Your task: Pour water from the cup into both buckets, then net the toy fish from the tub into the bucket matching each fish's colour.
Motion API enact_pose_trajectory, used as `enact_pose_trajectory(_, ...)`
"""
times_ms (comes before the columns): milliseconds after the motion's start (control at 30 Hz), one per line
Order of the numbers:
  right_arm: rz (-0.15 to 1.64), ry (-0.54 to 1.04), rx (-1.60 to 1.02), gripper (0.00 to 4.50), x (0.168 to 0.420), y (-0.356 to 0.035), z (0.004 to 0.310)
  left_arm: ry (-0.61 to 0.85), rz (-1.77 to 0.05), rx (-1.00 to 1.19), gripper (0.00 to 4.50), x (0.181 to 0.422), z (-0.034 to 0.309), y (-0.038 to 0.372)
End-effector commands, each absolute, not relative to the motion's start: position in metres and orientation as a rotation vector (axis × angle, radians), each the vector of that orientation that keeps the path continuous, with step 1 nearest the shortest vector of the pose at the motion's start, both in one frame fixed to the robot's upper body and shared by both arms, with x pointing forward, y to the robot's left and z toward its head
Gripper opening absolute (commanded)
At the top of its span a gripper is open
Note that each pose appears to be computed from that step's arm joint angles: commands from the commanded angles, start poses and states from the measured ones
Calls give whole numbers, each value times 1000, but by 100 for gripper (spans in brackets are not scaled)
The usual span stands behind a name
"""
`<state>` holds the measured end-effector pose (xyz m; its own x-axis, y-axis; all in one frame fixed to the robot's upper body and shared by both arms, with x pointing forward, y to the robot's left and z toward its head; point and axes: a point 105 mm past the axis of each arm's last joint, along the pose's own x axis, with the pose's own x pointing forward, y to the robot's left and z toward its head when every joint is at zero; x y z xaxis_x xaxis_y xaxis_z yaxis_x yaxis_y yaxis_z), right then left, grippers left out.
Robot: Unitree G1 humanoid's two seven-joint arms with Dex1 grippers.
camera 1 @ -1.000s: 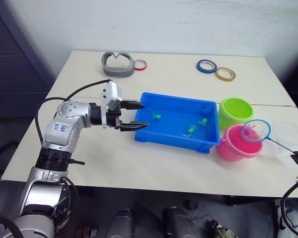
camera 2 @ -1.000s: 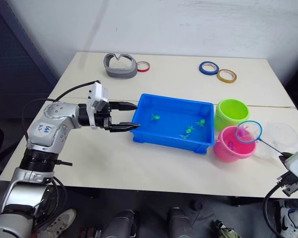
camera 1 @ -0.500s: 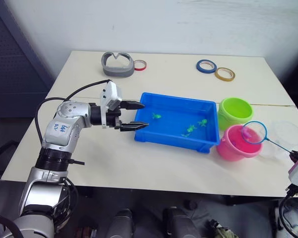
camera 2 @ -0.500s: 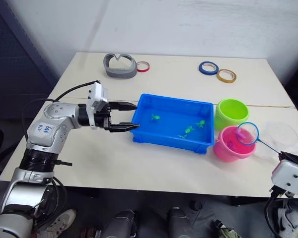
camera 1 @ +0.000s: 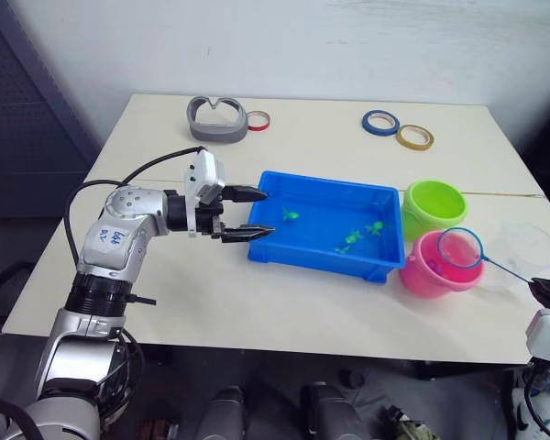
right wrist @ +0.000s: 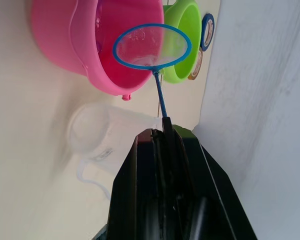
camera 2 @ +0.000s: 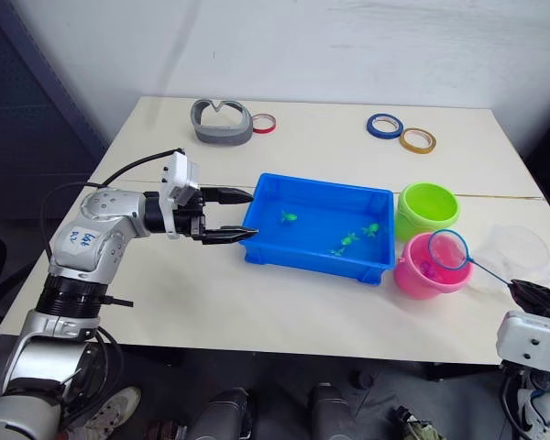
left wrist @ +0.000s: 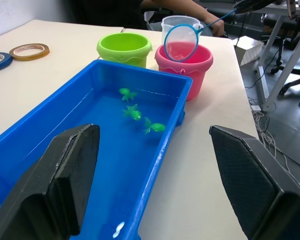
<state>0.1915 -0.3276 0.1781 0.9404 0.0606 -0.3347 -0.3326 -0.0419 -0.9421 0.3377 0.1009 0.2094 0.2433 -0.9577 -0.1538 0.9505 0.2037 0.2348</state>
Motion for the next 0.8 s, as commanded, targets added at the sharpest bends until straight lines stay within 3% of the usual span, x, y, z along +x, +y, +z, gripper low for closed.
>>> enact_pose_trajectory(33,274,188,-1624,0,190,-332,192,-81,-1328,327,384,337,221,102)
enact_pose_trajectory(367,293,157,-1680,0,188,-329,196,-89,-1330,325,384,338,221,101)
enact_pose_trajectory(600,170,-20,-1340,0,202,-304,242,-90,-1312,320,384,341,226,108)
enact_pose_trajectory(800,251,-72,-1051,0,216,-271,259,-97,-1289,325,384,345,230,114)
